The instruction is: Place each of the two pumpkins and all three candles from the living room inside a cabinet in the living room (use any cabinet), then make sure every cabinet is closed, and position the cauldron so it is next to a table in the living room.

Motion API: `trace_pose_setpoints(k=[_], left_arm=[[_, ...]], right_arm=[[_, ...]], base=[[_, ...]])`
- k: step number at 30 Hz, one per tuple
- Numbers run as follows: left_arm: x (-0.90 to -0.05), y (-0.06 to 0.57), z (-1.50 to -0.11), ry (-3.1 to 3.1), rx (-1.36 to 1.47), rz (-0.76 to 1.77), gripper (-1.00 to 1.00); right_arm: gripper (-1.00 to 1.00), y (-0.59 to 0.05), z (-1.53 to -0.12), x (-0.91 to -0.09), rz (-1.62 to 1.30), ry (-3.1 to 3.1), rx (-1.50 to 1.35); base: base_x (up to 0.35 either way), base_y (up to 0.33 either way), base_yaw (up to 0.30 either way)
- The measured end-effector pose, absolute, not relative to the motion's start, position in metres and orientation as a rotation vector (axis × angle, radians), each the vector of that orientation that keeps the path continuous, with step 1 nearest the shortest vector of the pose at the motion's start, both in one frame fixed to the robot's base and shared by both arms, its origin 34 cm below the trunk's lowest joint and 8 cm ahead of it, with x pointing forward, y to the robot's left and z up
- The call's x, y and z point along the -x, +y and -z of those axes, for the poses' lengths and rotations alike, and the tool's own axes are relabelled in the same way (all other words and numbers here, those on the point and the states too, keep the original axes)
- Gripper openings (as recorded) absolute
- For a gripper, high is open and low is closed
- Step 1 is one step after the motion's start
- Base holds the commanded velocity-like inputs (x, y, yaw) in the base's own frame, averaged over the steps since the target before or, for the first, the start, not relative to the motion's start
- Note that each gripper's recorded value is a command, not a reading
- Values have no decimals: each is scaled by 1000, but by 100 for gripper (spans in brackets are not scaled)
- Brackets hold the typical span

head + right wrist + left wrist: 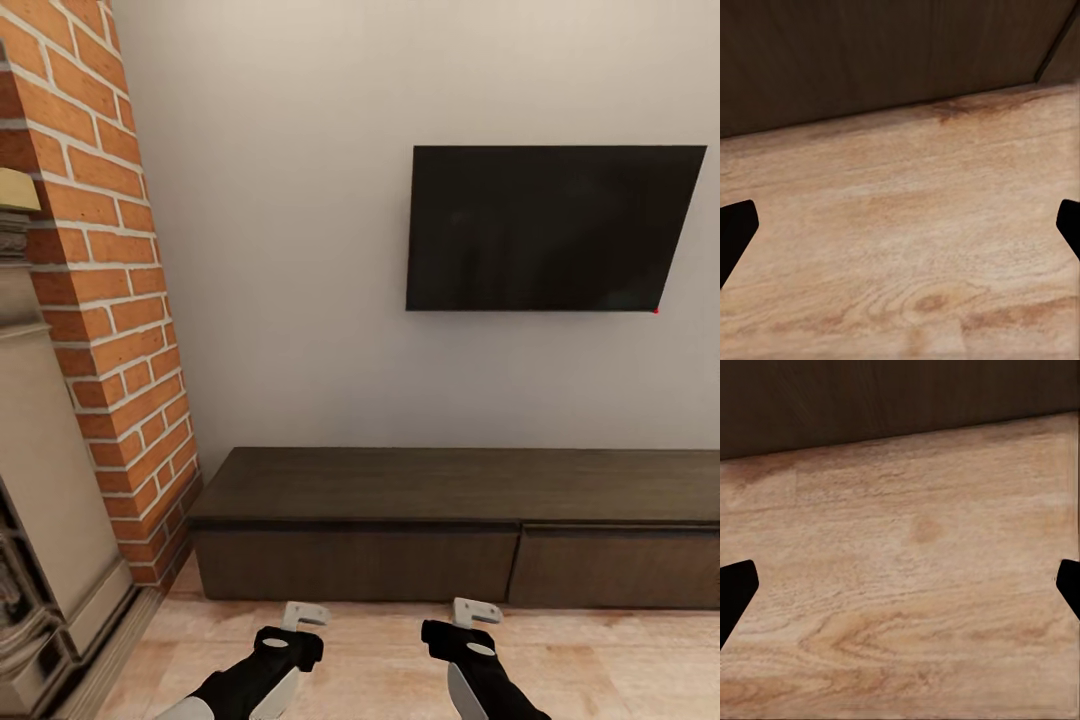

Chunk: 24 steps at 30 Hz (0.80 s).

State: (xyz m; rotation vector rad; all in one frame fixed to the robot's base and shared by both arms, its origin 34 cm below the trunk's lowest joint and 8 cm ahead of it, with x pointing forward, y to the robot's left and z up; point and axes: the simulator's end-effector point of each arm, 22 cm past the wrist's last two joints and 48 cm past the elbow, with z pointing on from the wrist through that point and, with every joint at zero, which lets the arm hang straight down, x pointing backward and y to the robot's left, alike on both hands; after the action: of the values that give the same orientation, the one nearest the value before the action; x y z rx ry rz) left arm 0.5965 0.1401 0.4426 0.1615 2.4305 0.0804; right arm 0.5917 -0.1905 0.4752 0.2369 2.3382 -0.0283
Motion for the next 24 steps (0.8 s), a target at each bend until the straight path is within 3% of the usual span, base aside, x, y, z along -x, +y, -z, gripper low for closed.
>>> trace_pose_setpoints(k=[24], left_arm=[[-587,134,-478,2548,7,29,100]], right_arm=[[100,-178,-533,-600,-6,2400,-197]], base=[[0,0,0]])
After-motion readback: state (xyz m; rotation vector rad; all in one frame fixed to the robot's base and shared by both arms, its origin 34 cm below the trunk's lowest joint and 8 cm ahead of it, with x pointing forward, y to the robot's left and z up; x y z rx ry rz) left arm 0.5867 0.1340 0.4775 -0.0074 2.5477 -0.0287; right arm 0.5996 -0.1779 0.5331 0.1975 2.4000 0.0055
